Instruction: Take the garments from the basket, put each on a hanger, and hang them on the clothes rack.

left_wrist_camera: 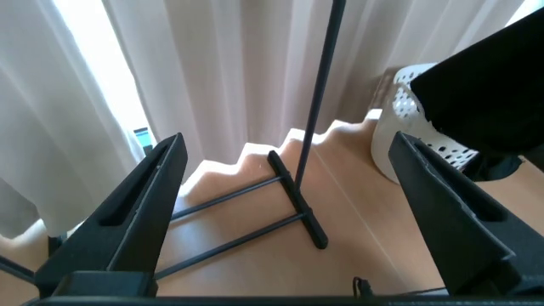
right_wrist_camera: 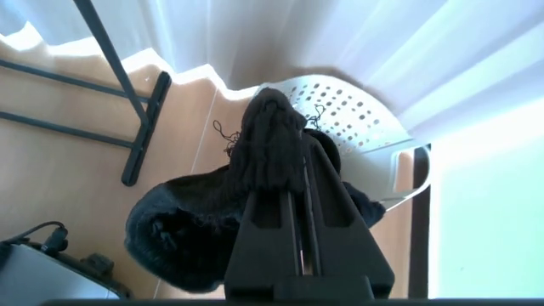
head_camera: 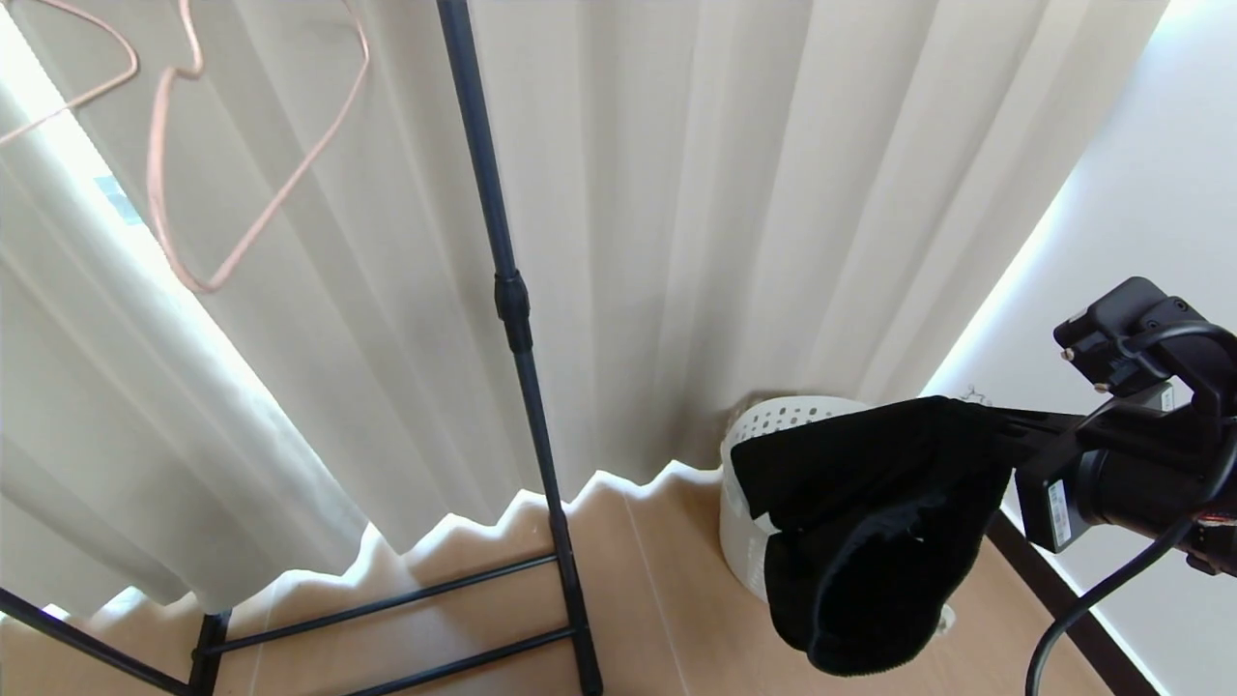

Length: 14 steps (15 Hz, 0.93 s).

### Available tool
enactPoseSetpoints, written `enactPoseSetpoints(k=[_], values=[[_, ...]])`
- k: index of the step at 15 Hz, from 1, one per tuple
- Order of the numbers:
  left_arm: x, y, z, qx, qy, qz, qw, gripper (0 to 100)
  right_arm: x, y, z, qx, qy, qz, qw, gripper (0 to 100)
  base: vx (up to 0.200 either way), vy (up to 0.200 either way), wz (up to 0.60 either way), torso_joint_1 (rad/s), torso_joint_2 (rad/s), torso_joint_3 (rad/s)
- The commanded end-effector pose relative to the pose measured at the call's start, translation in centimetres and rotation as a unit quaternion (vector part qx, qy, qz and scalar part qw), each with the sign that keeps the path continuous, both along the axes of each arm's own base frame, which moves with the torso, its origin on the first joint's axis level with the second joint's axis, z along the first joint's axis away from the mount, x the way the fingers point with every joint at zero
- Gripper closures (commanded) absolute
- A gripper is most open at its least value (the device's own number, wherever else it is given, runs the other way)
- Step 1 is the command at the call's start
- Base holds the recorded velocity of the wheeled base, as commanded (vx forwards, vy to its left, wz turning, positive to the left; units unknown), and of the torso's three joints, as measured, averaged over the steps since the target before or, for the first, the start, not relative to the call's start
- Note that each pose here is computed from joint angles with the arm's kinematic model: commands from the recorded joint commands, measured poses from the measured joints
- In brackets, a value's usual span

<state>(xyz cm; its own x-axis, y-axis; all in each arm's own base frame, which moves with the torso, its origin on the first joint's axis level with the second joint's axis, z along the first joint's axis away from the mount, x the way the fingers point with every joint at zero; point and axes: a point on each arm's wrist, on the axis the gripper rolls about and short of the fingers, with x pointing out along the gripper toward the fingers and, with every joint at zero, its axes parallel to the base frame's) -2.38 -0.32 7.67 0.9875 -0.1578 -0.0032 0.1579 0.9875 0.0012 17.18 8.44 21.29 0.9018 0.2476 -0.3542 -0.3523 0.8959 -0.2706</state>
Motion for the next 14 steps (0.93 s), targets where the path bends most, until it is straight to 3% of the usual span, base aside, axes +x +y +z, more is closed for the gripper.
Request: enactPoseSetpoints(k=[1,14], values=[[0.0,0.0,0.01,0.0,0.0,0.0,1.0,0,0.03,0.03,-0.04,0.0,0.001,0.0,1.0,100,0.0,0.0,0.0,0.119,-0.47,-0.129],[0.0,0.0,0.01,0.001,0.0,0.001,1.0,0,-0.02,0.0,-0.27,-0.007,0.0,0.003,1.0,100,0.0,0.0,0.0,0.18,-0.51,-0.148]])
